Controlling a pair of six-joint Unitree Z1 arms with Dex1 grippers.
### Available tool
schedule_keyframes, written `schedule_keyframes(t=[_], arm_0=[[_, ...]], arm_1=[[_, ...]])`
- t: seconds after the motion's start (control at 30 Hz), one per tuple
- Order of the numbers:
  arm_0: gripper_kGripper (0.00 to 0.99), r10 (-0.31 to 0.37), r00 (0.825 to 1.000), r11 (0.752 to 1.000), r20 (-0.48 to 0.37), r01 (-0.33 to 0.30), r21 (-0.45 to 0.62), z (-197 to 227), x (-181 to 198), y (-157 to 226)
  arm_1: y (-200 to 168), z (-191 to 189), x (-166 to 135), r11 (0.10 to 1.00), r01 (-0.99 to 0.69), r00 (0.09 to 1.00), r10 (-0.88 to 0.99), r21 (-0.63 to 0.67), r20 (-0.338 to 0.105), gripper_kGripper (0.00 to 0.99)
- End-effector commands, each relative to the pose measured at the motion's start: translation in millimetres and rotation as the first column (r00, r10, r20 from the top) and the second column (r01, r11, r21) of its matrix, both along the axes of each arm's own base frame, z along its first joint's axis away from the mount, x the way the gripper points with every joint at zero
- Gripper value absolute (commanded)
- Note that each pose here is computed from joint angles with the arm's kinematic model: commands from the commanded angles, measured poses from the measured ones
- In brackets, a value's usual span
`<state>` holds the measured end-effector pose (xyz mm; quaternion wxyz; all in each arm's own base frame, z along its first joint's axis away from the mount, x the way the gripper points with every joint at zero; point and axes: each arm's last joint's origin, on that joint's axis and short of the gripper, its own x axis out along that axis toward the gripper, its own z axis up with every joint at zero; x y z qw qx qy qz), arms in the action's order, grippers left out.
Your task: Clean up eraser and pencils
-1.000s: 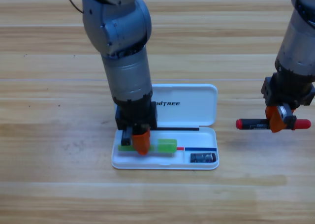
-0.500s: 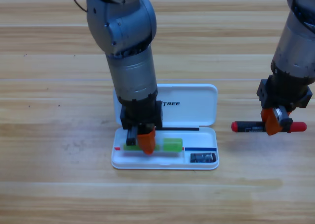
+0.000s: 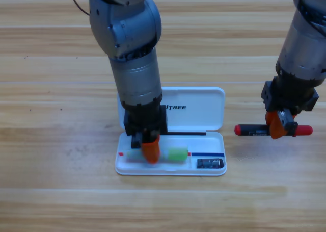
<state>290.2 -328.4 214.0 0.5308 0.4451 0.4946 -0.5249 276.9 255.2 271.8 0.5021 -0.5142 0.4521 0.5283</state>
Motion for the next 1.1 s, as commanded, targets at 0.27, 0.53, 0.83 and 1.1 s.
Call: schedule_keyframes(t=[0.27,0.53,0.83,1.1], arm_0=[[0.877,-0.003,0.999,1.000,-0.033,0.004,0.031,-9.7,-9.1,-3.7],[0.990,0.001,1.000,1.000,-0.002,-0.001,-0.001,19.9,-13.3,12.0],[0.990,0.078,0.995,0.992,0.069,-0.070,-0.106,80.9,-2.8,111.6],[0.990,0.128,0.992,0.987,0.017,-0.126,-0.103,52.9,14.7,163.2]], arm_1=[[17.6,1.3,-12.0,0.999,-0.033,0.999,0.033,0.011,-0.013,0.000],[61.8,-13.2,-3.6,0.998,-0.050,0.999,0.050,0.025,-0.001,0.000],[116.7,-45.9,3.4,0.996,-0.084,0.996,0.084,-0.006,0.004,0.000],[140.9,-72.6,11.4,0.995,-0.094,0.995,0.094,-0.034,0.019,0.000]])
